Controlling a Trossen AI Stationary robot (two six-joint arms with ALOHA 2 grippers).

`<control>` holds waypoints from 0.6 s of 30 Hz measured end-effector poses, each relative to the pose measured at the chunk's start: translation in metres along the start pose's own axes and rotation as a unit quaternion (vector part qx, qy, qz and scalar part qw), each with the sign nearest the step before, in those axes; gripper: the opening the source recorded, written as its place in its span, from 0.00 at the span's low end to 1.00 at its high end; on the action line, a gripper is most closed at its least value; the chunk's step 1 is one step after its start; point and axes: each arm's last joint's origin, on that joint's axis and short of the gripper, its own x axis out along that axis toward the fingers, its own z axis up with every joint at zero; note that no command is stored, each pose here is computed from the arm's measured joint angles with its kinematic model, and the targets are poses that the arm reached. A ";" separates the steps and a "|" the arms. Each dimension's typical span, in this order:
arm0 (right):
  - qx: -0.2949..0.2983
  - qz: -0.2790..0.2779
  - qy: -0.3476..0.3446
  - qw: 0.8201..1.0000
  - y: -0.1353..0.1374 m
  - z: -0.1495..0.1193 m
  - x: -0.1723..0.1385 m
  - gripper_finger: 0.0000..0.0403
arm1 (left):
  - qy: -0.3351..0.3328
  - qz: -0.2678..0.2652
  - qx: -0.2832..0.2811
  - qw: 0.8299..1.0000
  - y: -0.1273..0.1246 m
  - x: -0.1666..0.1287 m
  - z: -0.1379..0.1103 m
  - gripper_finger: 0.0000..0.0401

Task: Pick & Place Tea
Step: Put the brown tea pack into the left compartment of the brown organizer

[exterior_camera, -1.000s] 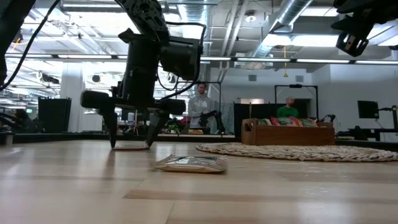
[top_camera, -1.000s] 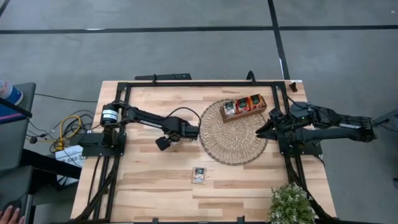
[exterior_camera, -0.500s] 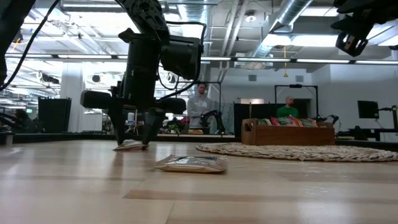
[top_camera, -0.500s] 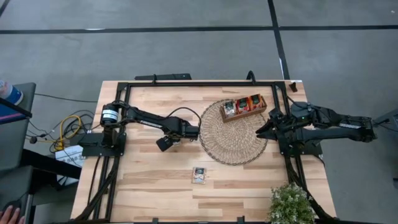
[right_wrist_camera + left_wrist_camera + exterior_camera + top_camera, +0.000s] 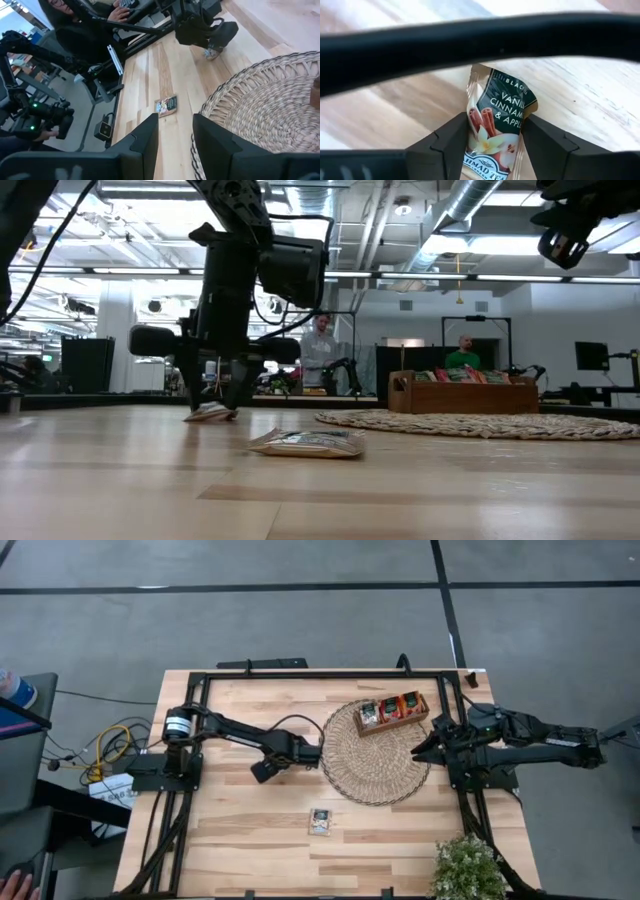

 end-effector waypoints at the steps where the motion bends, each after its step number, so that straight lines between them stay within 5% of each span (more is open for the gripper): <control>1: 0.000 0.000 0.000 1.000 0.000 0.000 0.000 0.28 | -0.004 -0.005 0.010 1.000 -0.001 -0.001 0.000 0.44; 18: 0.021 0.013 -0.018 1.000 0.002 0.004 0.000 0.28 | -0.029 -0.068 0.112 0.991 -0.019 -0.023 -0.005 0.41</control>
